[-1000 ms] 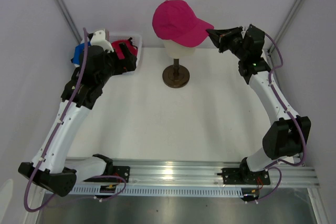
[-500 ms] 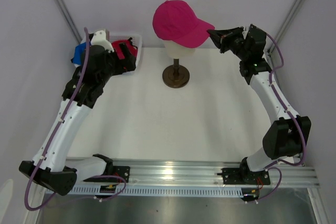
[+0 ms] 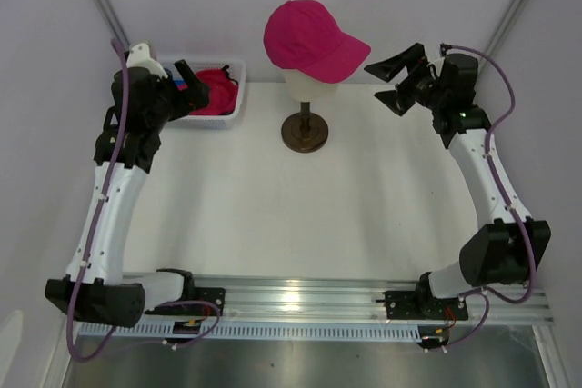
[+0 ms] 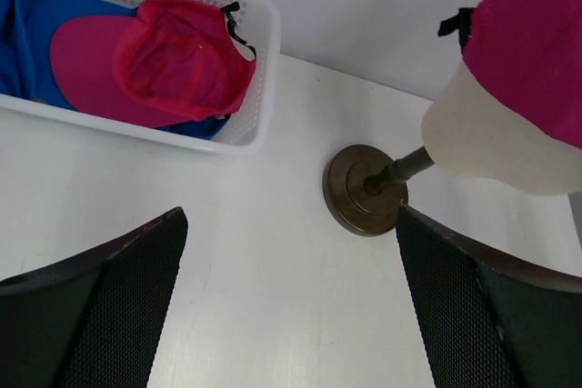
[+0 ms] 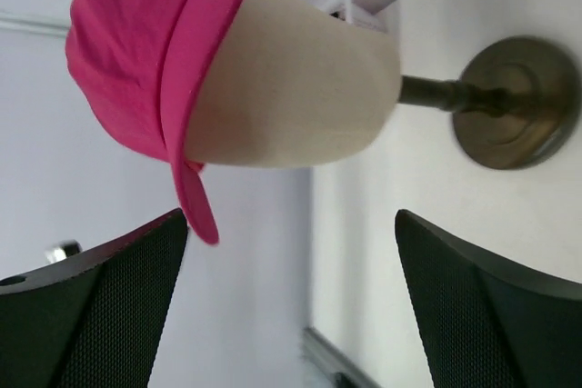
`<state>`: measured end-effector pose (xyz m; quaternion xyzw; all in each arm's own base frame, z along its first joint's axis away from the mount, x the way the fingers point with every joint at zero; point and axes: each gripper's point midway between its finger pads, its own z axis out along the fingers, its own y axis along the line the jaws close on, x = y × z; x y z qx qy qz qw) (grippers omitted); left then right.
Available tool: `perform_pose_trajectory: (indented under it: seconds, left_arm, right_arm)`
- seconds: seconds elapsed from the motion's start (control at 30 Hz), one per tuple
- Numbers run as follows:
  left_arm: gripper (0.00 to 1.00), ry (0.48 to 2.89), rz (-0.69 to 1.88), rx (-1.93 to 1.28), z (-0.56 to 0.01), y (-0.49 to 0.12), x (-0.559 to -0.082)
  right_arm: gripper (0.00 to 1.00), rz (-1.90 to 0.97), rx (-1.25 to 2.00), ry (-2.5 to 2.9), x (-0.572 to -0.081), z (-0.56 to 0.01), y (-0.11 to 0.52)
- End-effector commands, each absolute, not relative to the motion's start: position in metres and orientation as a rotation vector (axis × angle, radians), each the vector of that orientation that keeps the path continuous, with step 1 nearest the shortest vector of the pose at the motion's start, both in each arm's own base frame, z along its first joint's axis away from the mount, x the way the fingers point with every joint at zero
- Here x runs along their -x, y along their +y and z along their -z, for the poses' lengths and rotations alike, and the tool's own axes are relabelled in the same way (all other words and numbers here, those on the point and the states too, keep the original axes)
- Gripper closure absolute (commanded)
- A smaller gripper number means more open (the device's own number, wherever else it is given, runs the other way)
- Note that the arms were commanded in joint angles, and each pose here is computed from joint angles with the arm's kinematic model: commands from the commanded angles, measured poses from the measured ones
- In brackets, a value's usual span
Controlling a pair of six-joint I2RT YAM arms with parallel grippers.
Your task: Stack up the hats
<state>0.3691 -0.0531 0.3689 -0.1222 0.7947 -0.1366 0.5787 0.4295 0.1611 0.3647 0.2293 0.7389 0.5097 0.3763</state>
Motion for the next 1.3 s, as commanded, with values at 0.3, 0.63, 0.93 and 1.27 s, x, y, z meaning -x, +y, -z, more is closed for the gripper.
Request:
perform_pose_trajectory:
  seconds: [0.3, 0.63, 0.93, 1.27]
  left_arm:
    - [0.0, 2.002, 0.266, 0.46, -0.302, 0.008, -0.496]
    - [0.01, 2.009, -0.033, 0.615, -0.269, 0.097, -0.565]
    - [0.01, 2.06, -0.487, 0.344, -0.233, 0.16, -0.589]
    - [0.24, 2.1, -0.43, 0.319, -0.187, 0.174, -0.62]
  right_arm:
    - [0.0, -0.95, -0.145, 1.889, -0.308, -0.29, 0.134]
    - [0.0, -0.903, -0.172, 1.9, -0.317, -0.278, 0.13]
    - [0.01, -0.927, -0.217, 1.902, -0.34, -0.268, 0.147]
    - [0.0, -0.927, -0.21, 2.003, -0.371, -0.25, 0.166]
